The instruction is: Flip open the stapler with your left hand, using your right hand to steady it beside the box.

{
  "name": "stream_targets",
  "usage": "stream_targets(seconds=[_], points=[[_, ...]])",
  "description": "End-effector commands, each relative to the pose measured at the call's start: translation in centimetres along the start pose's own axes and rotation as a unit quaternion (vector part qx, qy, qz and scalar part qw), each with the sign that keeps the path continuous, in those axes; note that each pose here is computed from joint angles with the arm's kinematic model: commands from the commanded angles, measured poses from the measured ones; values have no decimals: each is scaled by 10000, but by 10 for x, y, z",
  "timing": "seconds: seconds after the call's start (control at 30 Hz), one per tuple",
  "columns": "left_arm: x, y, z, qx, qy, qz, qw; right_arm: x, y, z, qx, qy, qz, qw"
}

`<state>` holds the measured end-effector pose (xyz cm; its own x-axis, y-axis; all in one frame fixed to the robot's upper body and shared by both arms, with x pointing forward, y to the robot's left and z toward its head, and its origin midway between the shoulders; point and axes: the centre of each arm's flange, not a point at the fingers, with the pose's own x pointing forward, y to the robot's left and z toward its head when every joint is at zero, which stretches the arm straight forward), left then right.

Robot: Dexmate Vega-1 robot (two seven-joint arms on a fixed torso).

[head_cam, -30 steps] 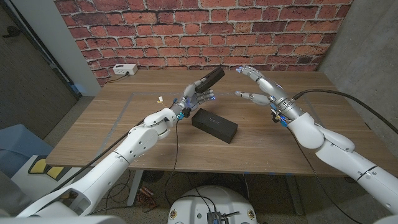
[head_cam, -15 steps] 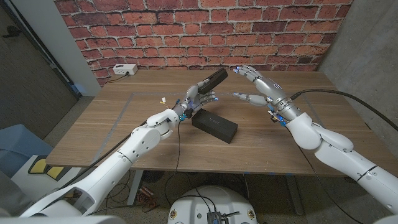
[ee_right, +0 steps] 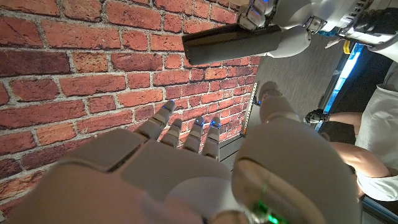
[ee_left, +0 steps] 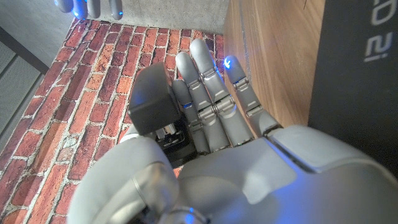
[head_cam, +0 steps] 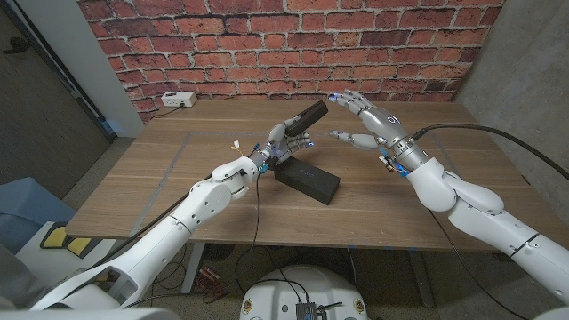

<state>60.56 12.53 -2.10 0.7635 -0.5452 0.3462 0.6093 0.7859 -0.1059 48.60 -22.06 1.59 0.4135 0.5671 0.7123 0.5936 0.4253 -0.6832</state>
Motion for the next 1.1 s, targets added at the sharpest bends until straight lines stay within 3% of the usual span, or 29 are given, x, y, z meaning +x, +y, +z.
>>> stream_targets(seconds=[0.03,0.43,1.0,1.1], points=[[2,-5,-6,-93,145,-19,9998,4,-1,2,-406,-30,-29,9992],[7,-12,-7,-259,26,-340,9991,6,2,7,-779,-108,-95,9969],[12,-19,-11,-360,126,-534,9978,6,11,11,-1622,-210,-235,9863],[13,-21,-12,-371,146,-556,9977,8,12,12,-1657,-174,-111,9860]])
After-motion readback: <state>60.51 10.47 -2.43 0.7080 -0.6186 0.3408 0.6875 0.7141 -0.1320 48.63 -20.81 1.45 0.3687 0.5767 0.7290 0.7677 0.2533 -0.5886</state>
